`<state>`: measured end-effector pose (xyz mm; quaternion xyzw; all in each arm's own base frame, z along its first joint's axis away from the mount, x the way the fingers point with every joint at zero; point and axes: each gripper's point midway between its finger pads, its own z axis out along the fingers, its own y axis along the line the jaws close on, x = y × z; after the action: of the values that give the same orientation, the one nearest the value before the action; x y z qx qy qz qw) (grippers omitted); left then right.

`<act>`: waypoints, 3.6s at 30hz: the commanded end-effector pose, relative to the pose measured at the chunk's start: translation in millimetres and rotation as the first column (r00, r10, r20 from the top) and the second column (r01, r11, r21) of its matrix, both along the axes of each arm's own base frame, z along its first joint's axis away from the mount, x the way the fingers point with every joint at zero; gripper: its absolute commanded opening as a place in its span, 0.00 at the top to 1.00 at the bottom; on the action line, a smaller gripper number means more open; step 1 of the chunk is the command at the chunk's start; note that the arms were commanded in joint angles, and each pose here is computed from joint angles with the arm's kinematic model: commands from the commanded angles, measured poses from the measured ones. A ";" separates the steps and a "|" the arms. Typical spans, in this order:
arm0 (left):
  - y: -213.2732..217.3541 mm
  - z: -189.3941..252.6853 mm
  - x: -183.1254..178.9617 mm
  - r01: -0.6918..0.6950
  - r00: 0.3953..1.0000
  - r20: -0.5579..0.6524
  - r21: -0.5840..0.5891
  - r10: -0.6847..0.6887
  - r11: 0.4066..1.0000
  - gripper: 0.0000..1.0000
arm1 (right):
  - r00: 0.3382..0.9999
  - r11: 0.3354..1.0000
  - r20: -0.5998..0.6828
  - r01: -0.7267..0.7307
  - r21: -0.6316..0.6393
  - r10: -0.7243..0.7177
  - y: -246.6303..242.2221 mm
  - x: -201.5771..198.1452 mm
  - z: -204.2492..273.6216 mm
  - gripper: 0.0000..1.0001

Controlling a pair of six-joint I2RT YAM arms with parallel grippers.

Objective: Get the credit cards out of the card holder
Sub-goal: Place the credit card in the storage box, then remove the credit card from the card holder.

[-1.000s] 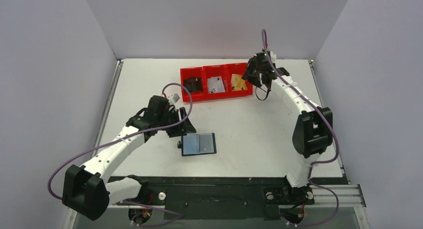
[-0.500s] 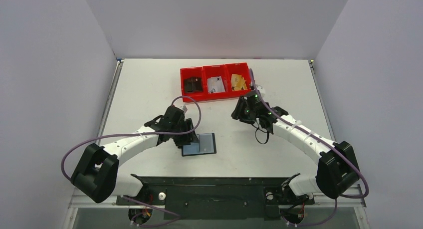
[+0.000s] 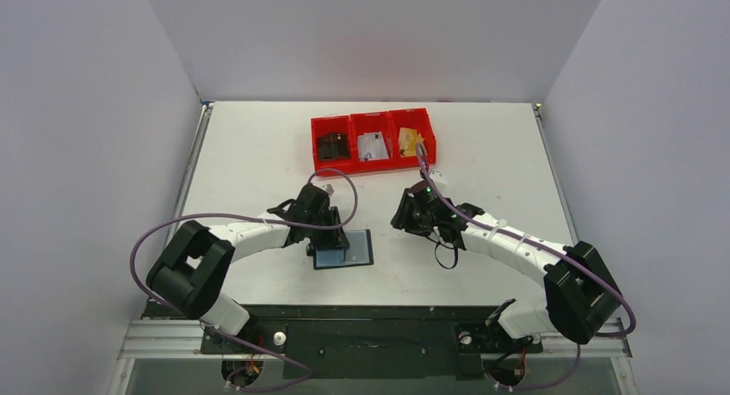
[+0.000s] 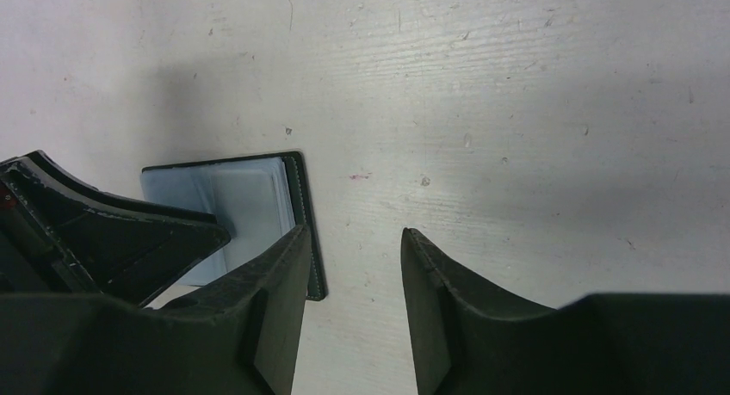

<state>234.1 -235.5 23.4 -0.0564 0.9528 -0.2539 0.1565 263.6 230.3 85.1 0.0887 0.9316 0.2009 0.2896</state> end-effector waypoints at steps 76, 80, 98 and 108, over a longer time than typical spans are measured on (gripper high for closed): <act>-7.7 1.0 -35.1 0.012 1.000 0.024 0.043 -0.013 0.999 1.00 | 0.974 0.970 -0.098 -0.190 0.149 0.206 113.9 -63.2 -61.4 1.00; -14.8 19.2 -32.2 0.024 0.998 0.052 0.000 -0.024 1.000 1.00 | 0.973 0.971 -0.109 -0.187 0.152 0.204 113.7 -64.7 -66.6 1.00; -46.2 19.5 -22.6 0.049 0.998 0.031 -0.114 -0.046 0.992 1.00 | 0.981 0.975 -0.095 -0.152 0.165 0.169 108.1 -60.8 -59.4 1.00; -31.9 -11.2 -27.0 -0.008 0.999 -0.039 -0.033 0.007 0.999 1.00 | 0.983 0.974 -0.068 -0.161 0.157 0.173 107.9 -58.6 -47.0 1.00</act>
<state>197.0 -265.7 19.2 -0.0554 0.9519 -0.2733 0.1265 200.1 335.1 17.7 0.0434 0.9375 0.2781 0.2047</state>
